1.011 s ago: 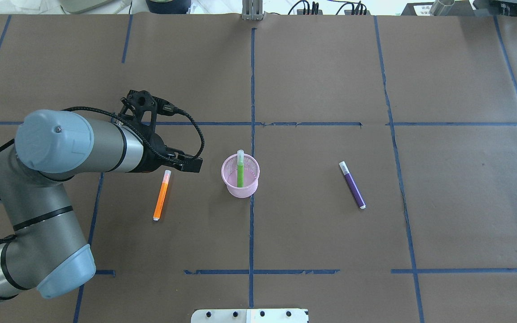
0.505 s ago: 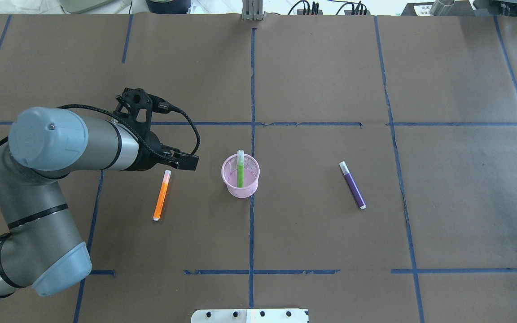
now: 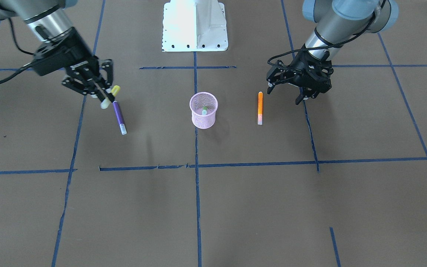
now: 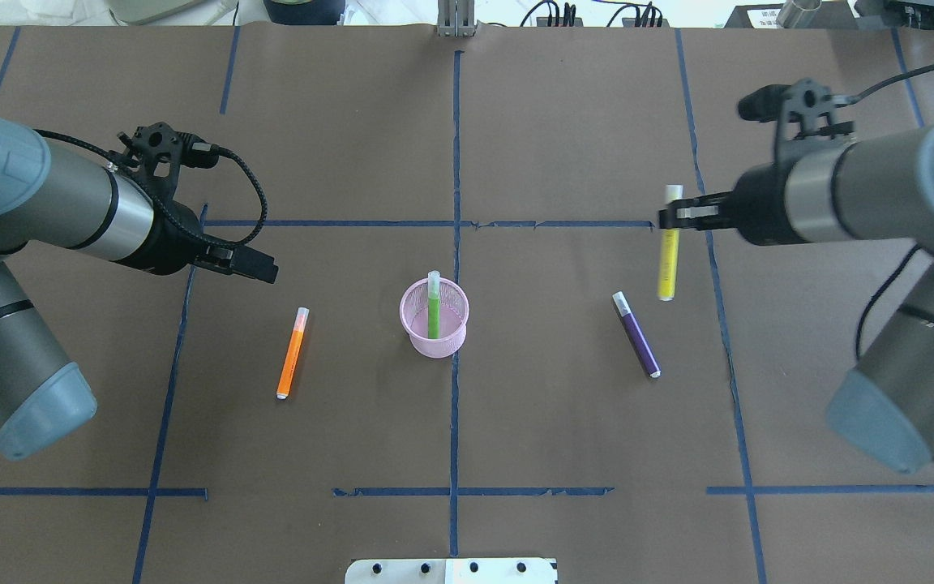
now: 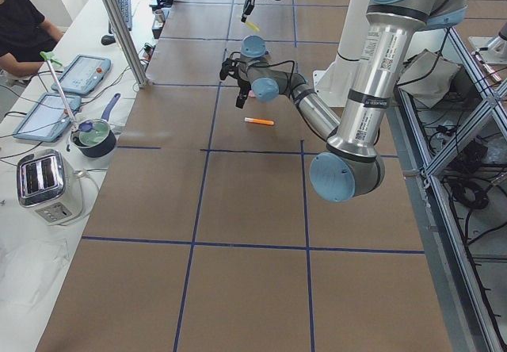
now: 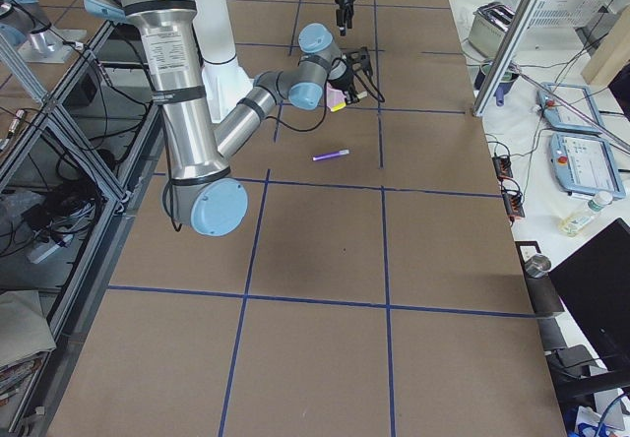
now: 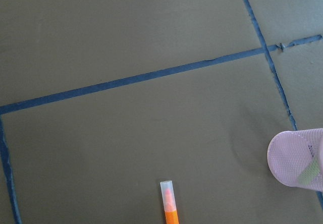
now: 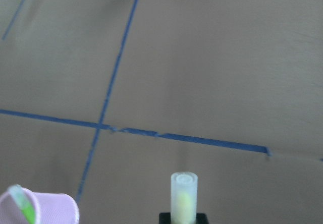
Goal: Collect pens into pen holder
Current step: 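Put yellow highlighter in cup with right gripper while left gripper descends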
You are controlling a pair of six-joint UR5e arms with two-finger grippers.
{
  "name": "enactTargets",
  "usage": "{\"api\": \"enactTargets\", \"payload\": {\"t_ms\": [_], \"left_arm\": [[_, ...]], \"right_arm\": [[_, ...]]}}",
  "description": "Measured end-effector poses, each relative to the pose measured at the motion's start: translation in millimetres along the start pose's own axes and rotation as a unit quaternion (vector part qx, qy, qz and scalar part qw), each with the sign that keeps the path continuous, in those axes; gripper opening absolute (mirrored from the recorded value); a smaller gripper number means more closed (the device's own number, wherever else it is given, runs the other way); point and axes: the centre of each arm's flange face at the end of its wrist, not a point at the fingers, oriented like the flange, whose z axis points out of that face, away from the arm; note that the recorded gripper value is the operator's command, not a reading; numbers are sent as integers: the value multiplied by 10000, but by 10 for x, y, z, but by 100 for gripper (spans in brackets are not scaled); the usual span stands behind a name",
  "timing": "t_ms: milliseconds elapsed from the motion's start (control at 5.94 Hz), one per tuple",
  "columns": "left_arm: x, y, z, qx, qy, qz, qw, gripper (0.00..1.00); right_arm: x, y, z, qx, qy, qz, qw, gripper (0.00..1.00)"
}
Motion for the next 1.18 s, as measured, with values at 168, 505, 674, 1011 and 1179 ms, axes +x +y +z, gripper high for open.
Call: {"api": "enactTargets", "payload": {"t_ms": [168, 505, 674, 1011, 1179], "left_arm": [[-222, -22, 13, -53, -201, 55, 9998, 99], [-631, -93, -67, -447, -859, 398, 9945, 99], [-707, -83, -65, -649, -1038, 515, 9911, 100], [-549, -61, 57, -841, -995, 649, 9893, 100], [-324, -46, 201, -925, -903, 657, 9894, 100]], "right_arm": [[-505, 266, 125, 594, -41, 36, 9982, 0], [-1189, 777, 338, 1779, 162, -11, 9839, 0], [-1360, 989, 522, 2188, 384, -101, 9750, 1], [-1574, 1237, 887, 2626, 713, -196, 9621, 15], [-1613, 1290, 946, 2698, 760, -197, 9597, 53]]}}
